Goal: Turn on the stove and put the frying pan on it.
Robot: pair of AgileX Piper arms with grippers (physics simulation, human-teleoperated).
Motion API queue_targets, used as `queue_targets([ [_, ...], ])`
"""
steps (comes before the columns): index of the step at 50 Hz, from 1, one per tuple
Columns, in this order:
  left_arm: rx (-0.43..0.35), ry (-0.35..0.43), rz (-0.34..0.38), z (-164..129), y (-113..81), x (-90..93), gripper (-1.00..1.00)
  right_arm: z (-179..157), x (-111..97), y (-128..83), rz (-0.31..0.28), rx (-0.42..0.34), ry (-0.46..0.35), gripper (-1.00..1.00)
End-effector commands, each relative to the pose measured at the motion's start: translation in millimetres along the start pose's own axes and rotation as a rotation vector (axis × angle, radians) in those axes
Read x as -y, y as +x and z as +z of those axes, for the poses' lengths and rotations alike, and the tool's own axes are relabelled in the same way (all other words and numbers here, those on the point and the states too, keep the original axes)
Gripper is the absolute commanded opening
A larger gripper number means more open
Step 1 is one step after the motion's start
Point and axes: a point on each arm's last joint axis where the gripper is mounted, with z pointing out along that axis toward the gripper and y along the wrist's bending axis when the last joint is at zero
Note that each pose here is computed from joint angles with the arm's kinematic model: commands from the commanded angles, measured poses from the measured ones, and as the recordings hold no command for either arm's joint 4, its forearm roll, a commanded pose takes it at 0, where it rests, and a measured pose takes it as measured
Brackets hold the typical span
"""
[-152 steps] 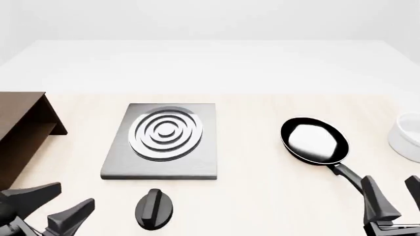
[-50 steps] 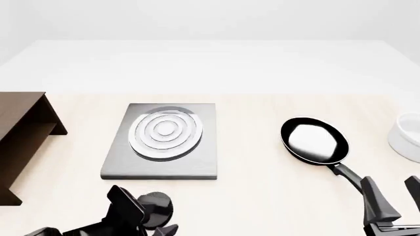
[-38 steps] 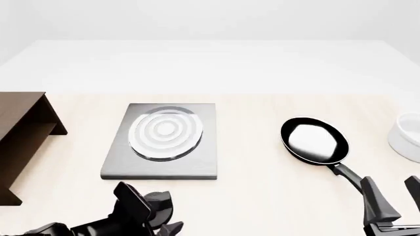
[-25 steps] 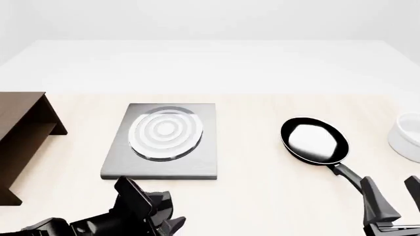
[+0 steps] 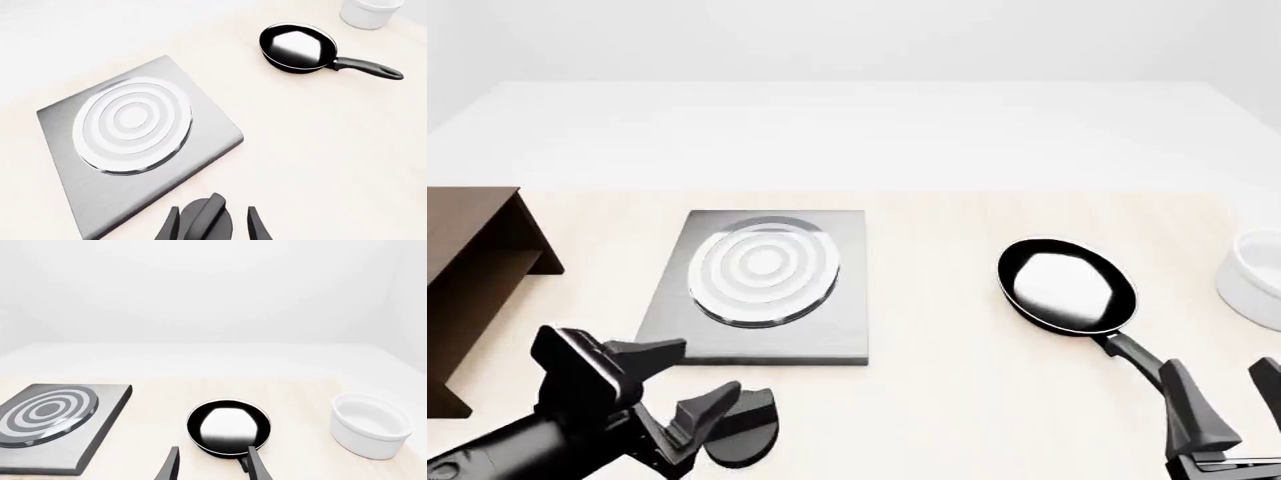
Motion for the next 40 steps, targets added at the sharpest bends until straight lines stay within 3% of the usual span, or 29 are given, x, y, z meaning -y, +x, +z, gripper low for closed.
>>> queue_targets([
  [1,0.077,-0.121,-0.032,-24.2,11.4,-16.1,1.0,-0.1,0.1,0.3,0.002,-0.002,0.002,1.0],
  [9,0.137,-0.22,-0.042,-38.1,31.5,-24.3,1.0,-0.1,-0.1,0.4,-0.004,-0.002,-0.001,1.0],
  [10,0.143,-0.261,-0.033,-42.8,35.2,-27.1,1.0,-0.1,0.0,0.5,-0.005,-0.003,-0.001,1.0],
  [12,0.15,-0.271,-0.03,-44.6,37.0,-27.4,1.0,0.0,-0.1,0.4,-0.006,-0.003,-0.001,1.0],
  [18,0.221,-0.396,-0.085,-62.8,53.6,-31.0,1.0,-0.2,-0.3,0.1,-0.021,-0.001,-0.006,1.0],
  [24,0.246,-0.501,-0.088,-71.2,63.2,-33.6,1.0,-0.2,-0.4,0.0,-0.027,-0.002,-0.007,1.0],
  [32,0.263,-0.564,-0.116,-75.9,71.9,-33.8,1.0,1.8,1.1,1.2,-0.012,-0.016,0.019,1.0],
  [35,0.266,-0.604,-0.117,-79.6,74.8,-33.6,1.0,6.6,2.1,-3.0,0.02,-0.039,0.034,1.0],
  [40,0.267,-0.619,-0.121,-81.0,76.0,-33.3,1.0,18.7,4.2,-11.5,-0.007,-0.069,0.058,1.0],
])
